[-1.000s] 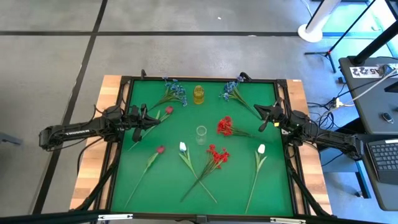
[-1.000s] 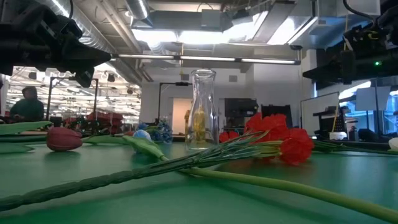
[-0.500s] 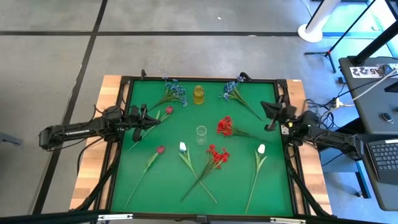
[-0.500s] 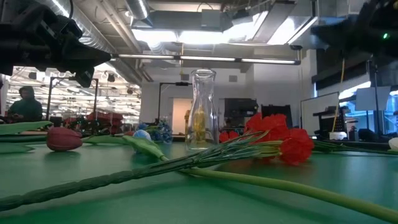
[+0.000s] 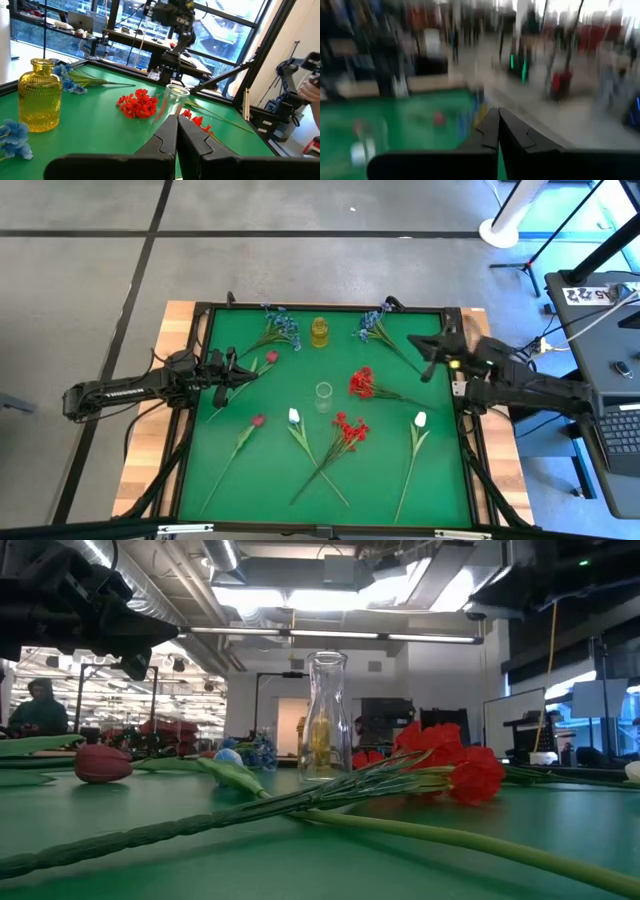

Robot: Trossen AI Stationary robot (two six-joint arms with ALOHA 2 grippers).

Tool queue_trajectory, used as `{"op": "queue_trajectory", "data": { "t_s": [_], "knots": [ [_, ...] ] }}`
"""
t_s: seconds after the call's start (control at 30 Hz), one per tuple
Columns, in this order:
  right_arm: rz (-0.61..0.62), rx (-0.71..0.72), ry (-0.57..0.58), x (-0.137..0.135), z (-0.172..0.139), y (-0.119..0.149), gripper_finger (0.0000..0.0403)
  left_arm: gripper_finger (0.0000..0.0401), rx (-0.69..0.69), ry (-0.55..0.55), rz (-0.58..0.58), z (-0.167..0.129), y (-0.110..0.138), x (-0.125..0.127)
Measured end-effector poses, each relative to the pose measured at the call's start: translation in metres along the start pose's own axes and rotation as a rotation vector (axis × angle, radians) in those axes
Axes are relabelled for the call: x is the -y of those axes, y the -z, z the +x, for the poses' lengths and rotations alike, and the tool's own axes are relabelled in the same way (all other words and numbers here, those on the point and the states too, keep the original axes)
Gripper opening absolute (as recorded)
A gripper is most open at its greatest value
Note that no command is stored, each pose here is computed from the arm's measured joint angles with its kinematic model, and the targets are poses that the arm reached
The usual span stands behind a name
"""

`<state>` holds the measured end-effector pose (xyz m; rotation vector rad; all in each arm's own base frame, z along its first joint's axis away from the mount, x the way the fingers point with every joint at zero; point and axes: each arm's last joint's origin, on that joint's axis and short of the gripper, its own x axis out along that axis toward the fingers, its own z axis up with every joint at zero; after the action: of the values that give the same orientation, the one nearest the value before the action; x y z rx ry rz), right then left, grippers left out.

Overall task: Sort flowers into vase by color
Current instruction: Put the top red flowers into the transparent vase

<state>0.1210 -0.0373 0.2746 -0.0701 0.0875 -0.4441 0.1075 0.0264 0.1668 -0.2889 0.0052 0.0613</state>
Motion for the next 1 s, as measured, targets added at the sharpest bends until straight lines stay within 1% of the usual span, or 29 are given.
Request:
{"op": "queue_trajectory", "data": {
  "t_s": [0.03, 0.1, 0.17, 0.23, 0.33, 0.43, 0.5, 0.57, 0.73, 0.8, 0.87, 1.0],
  "knots": [
    [0.014, -0.042, -0.015, -0.001, 0.006, -0.002, 0.0010, 0.0000, 0.000, -0.001, 0.000, 0.000, 0.000, 0.000],
    [0.063, -0.077, -0.086, -0.005, 0.017, -0.009, 0.0010, 0.0000, 0.000, -0.001, 0.000, 0.000, 0.000, 0.000],
    [0.075, -0.109, -0.166, -0.009, 0.025, -0.011, 0.0010, 0.0000, 0.000, 0.000, 0.000, 0.000, 0.000, 0.000],
    [0.074, -0.149, -0.201, -0.012, 0.033, -0.010, 0.0010, 0.0000, 0.000, 0.000, 0.000, 0.000, 0.000, 0.000],
    [0.070, -0.222, -0.191, -0.014, 0.045, -0.001, 0.0010, 0.0000, 0.000, 0.000, 0.000, 0.000, 0.000, 0.000],
    [0.076, -0.315, -0.095, -0.013, 0.051, 0.010, 0.0010, 0.0000, 0.000, 0.000, 0.000, 0.000, 0.000, 0.000],
    [0.068, -0.373, -0.053, -0.013, 0.053, 0.016, 0.0010, 0.0000, 0.000, 0.000, 0.000, 0.000, 0.000, 0.000],
    [0.082, -0.440, -0.048, -0.013, 0.053, 0.023, 0.0010, 0.0000, 0.000, 0.000, 0.000, 0.000, 0.000, 0.000],
    [0.168, -0.626, -0.115, -0.016, 0.045, 0.038, 0.0012, 0.0000, 0.000, 0.000, 0.000, 0.000, 0.000, 0.000],
    [0.181, -0.694, -0.125, -0.017, 0.043, 0.044, 0.0024, 0.0000, 0.001, 0.000, 0.000, 0.000, 0.000, 0.000],
    [0.193, -0.741, -0.129, -0.018, 0.044, 0.048, 0.0048, 0.0000, 0.000, 0.000, 0.000, 0.000, 0.000, 0.000],
    [0.209, -0.784, -0.172, -0.021, 0.052, 0.055, 0.0123, 0.0000, 0.000, 0.000, 0.000, 0.000, 0.000, 0.000]
  ]
}}
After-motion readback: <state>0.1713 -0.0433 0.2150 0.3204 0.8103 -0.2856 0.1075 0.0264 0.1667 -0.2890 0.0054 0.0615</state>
